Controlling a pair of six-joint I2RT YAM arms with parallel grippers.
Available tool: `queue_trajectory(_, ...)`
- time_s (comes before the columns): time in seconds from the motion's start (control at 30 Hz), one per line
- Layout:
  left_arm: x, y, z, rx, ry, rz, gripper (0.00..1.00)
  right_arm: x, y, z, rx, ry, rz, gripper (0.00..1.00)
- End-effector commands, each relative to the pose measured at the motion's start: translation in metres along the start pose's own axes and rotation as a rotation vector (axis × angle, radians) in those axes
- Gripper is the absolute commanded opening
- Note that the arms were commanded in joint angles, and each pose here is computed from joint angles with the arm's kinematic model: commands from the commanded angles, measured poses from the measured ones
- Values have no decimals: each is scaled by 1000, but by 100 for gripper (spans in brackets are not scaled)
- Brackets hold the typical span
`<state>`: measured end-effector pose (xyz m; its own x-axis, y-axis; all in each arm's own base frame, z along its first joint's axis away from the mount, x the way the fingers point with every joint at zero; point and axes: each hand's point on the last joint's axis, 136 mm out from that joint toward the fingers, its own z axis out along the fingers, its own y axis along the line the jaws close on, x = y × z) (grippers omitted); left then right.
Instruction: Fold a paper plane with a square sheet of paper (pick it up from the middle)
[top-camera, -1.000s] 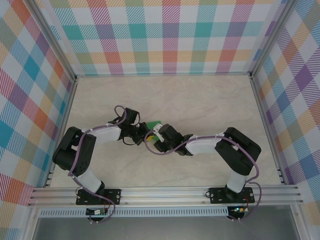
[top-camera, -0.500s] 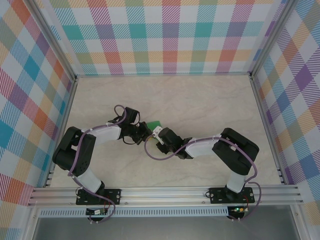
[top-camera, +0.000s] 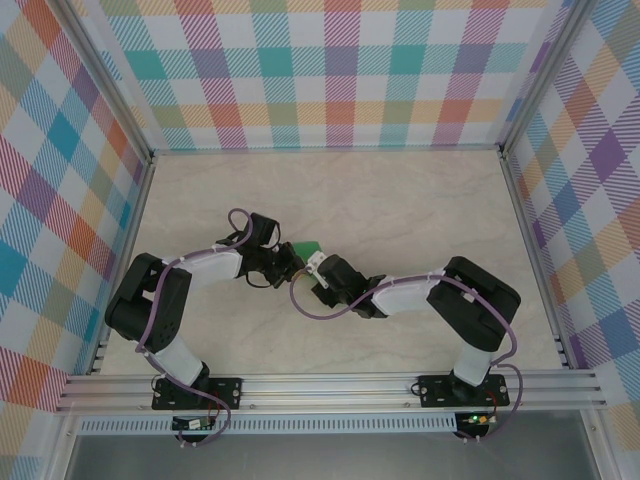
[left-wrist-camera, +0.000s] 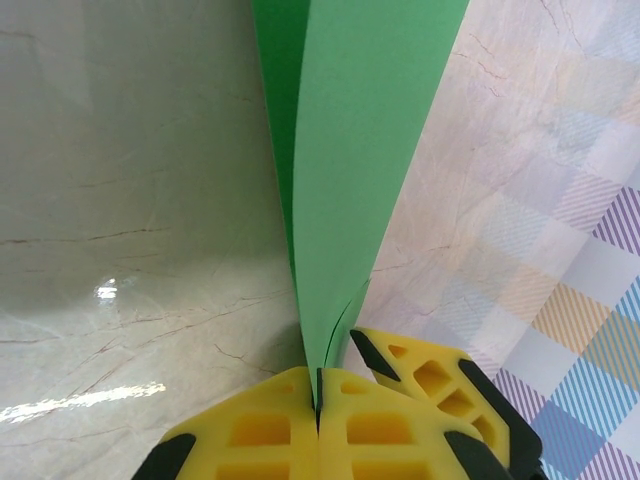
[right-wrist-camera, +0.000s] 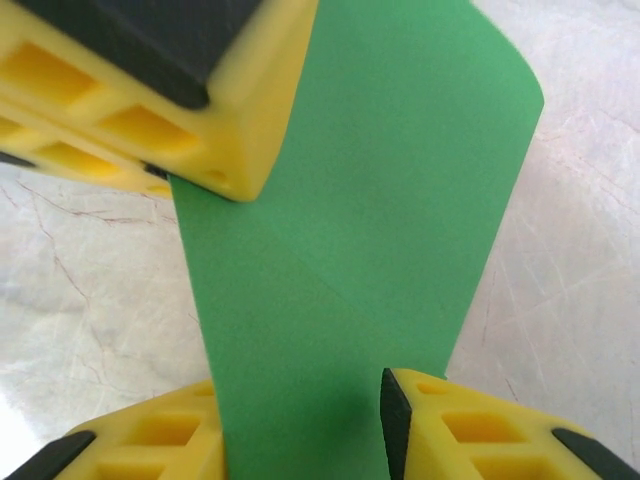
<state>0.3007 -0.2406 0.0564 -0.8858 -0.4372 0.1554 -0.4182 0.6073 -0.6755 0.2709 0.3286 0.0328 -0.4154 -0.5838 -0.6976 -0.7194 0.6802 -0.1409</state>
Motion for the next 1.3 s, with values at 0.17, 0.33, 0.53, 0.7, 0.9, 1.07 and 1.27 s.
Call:
queue_trajectory(0.17,4,-5,-1,-5,14,4,4,-14,5,-7,-22,-33,16,31)
queue_trajectory(0.33,2,-11,-5,0,9,17,7,-10,8,-4,-36,-19,24,20)
queue_trajectory(0.53,-16,-15,-30,5,-49,30,31,-11,12,-6,-81,-18,79,11)
queue_trajectory(0.7,-32,-14,-56,39,-117,29,51,-14,13,-9,-169,-19,208,8)
queue_trajectory(0.9,-31,-19,-67,131,-169,76,62,-20,15,-13,-303,-17,405,6)
queue_trajectory(1.07,-22,-20,-62,205,-164,102,58,-25,10,-18,-405,-27,565,5)
queue_trajectory(1.27,-3,-19,-37,233,-108,141,44,-26,5,-22,-491,-31,684,5)
